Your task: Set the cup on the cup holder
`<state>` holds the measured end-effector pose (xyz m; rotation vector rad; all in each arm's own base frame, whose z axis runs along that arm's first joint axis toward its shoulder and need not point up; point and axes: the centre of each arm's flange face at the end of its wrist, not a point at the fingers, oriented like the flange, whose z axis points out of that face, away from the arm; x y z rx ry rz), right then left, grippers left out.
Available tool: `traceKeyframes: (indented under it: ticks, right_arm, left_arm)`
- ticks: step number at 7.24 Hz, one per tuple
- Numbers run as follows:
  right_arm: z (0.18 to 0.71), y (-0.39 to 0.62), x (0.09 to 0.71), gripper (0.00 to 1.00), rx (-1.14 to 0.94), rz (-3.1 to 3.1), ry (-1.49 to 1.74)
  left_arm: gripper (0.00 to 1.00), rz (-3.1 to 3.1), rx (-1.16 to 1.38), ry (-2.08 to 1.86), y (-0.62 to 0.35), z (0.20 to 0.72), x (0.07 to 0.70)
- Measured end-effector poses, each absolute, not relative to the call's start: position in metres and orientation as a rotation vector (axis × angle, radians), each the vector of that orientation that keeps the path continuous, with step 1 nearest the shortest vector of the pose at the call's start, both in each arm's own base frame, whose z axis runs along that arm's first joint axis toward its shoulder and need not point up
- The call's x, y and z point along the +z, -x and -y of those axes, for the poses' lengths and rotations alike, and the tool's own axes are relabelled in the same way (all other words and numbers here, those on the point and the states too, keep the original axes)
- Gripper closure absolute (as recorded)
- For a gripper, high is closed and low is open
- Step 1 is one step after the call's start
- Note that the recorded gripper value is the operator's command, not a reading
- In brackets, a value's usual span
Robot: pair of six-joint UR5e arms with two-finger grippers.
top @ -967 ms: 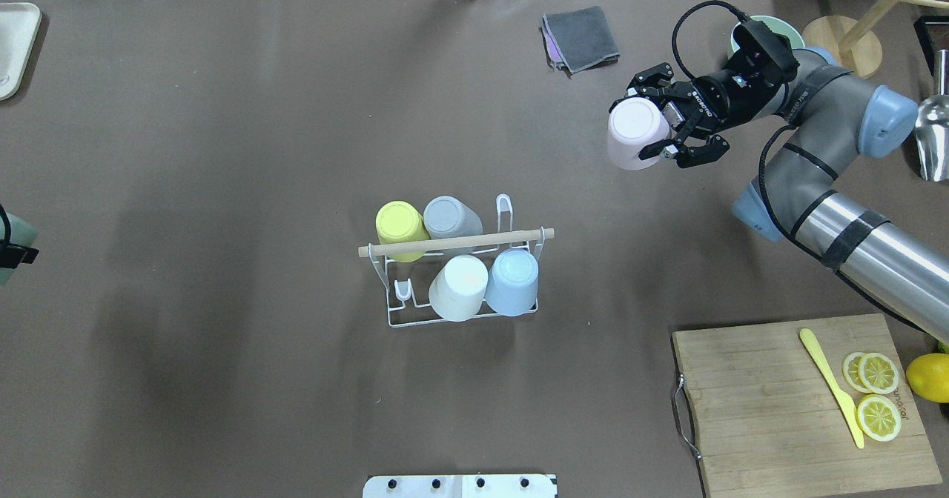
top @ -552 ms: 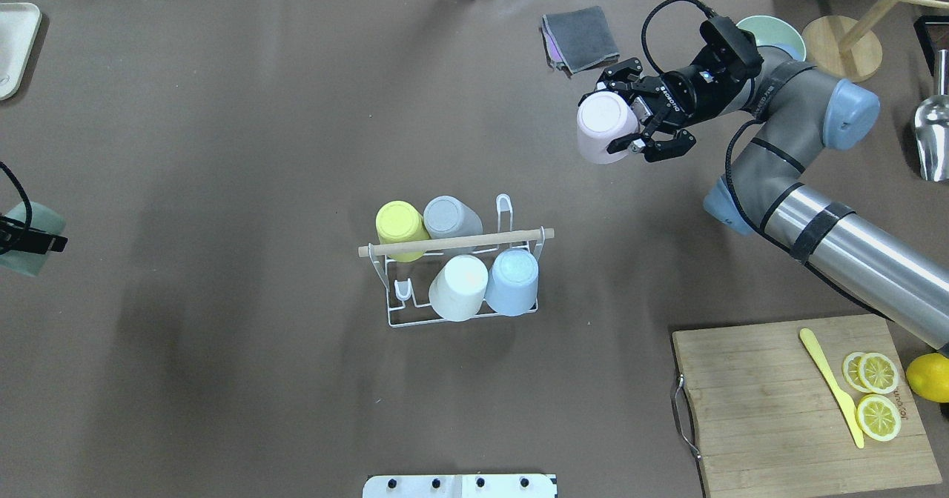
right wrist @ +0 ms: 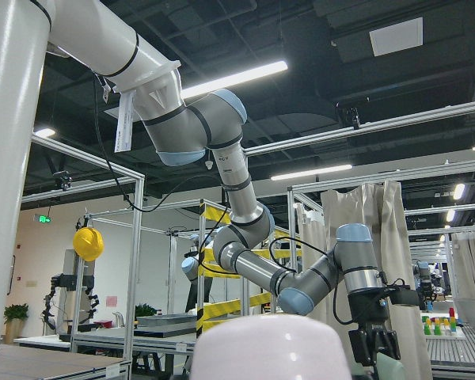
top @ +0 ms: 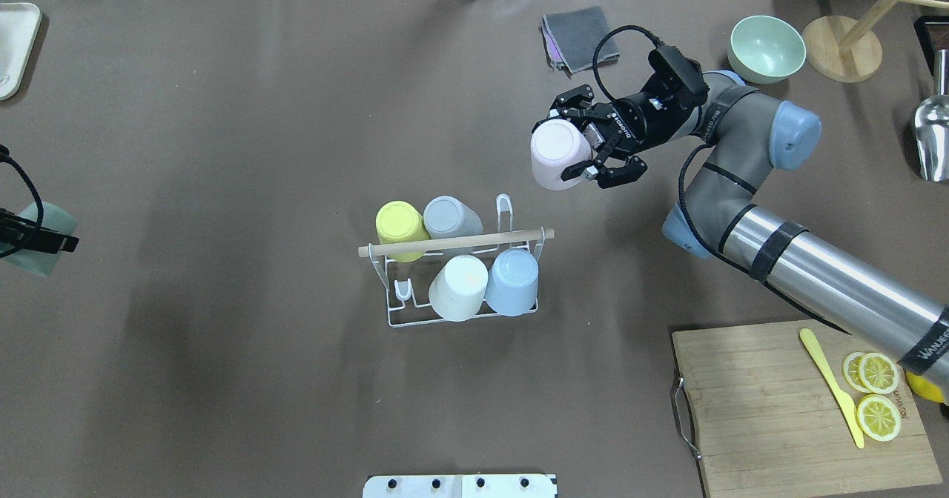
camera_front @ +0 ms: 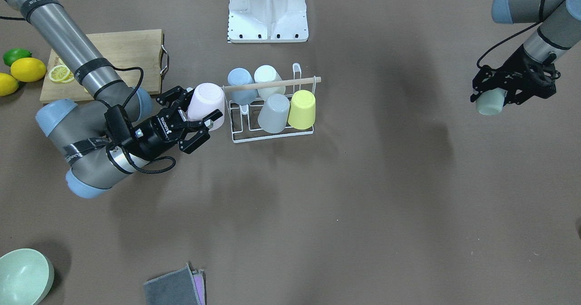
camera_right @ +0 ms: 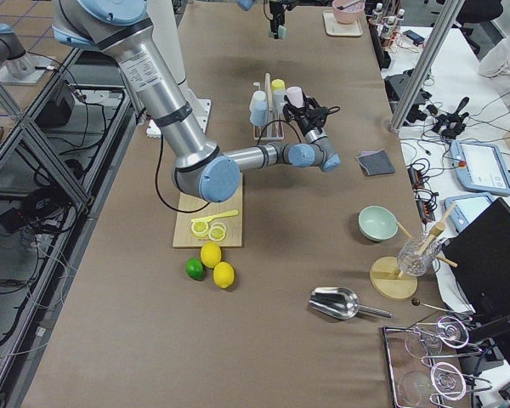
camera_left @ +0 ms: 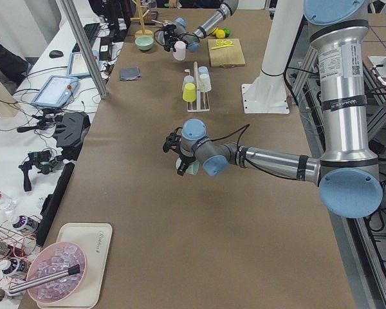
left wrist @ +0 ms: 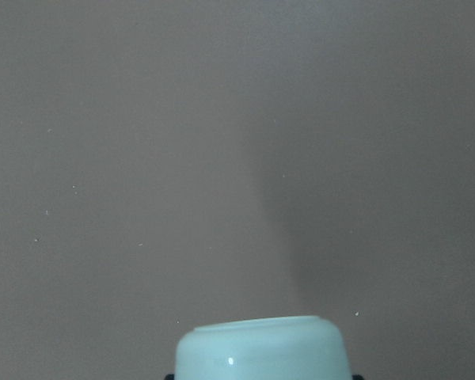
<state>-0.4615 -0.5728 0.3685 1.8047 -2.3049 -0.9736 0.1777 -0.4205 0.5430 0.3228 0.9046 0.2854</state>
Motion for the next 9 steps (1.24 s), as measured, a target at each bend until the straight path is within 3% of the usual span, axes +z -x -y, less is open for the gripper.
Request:
traceKeyframes:
  ticks: [7, 8, 9]
  right_arm:
    - [0.546, 0.524, 0.338, 0.86, -0.992, 2.373, -1.809]
    - [0.543, 0.527, 0.339, 0.82, -0.993, 2.377, -1.801]
    - [0.541, 0.529, 0.340, 0.57, -0.994, 2.379, -1.795]
  left_arm:
    - [1.00, -0.902, 0.293, -0.323, -0.178, 0.420, 0.545]
    - [1.00, -0.902, 0.293, -0.321, -0.178, 0.420, 0.546]
    - [1.00, -0.901, 0.294, -0.319, -0.179, 0.420, 0.547]
